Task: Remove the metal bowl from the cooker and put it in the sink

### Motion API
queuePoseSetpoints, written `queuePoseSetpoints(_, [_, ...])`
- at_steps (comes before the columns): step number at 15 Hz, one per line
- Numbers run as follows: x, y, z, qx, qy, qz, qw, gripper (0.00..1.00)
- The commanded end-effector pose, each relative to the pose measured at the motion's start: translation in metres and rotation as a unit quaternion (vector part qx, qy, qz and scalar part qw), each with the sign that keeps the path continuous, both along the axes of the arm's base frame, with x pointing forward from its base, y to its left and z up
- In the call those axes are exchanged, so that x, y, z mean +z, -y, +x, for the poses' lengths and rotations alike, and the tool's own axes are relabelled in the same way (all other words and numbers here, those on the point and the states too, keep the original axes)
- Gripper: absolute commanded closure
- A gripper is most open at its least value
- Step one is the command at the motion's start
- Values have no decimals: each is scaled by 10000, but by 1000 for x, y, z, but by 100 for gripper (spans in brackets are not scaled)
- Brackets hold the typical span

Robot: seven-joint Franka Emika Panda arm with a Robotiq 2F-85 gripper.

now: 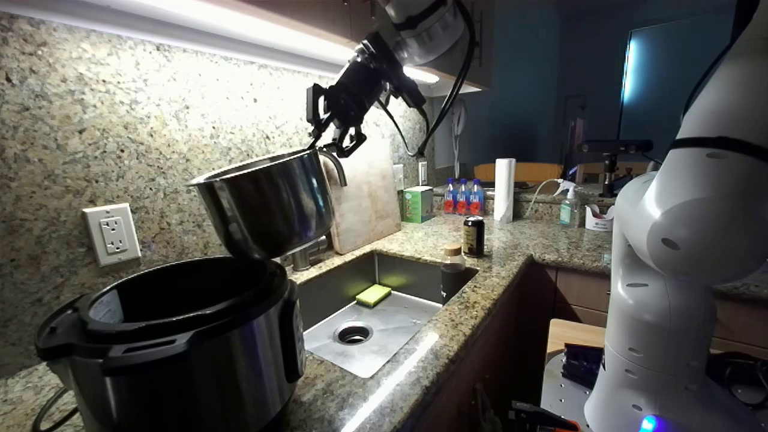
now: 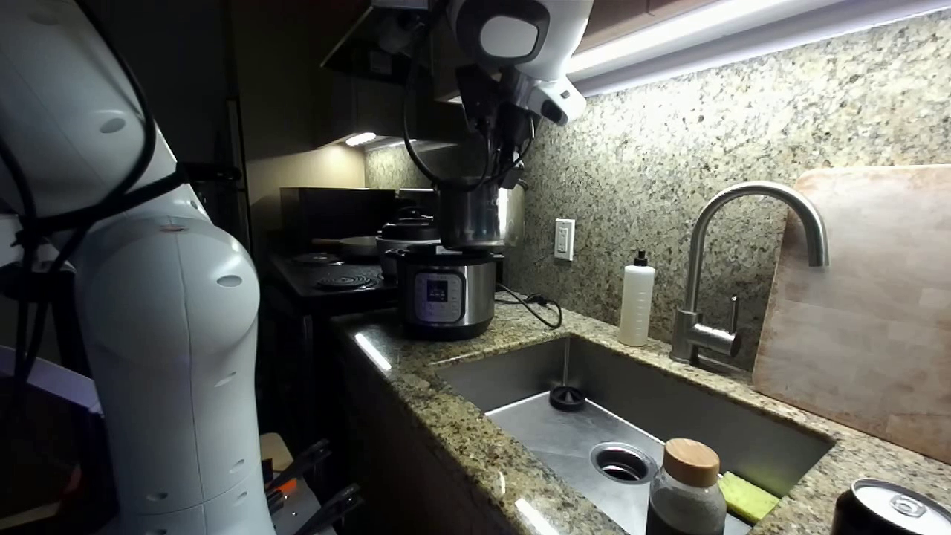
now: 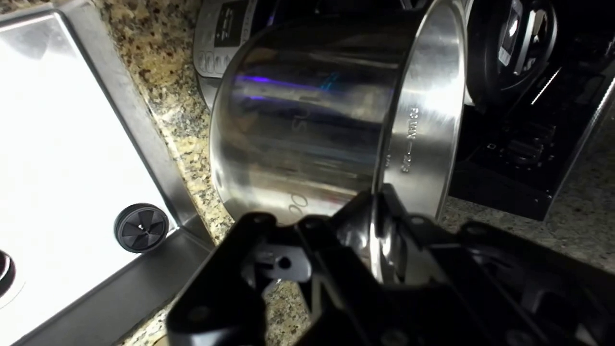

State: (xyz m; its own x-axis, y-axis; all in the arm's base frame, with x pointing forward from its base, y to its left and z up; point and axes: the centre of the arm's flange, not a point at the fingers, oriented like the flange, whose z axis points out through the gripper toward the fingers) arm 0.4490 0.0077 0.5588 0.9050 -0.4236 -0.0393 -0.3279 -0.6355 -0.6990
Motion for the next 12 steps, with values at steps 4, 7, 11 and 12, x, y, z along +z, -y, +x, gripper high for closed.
queuePoseSetpoints(4, [-13,17,-17,-253,-101,155,9995,94])
queuePoseSetpoints(7, [-15,22,-18,-308,-116,195,9993,94])
queuePoseSetpoints(11, [-15,31,-21,-415,-102,238,9988,94])
queuePoseSetpoints(12, [-16,33,-22,-442,-114,248,9986,94])
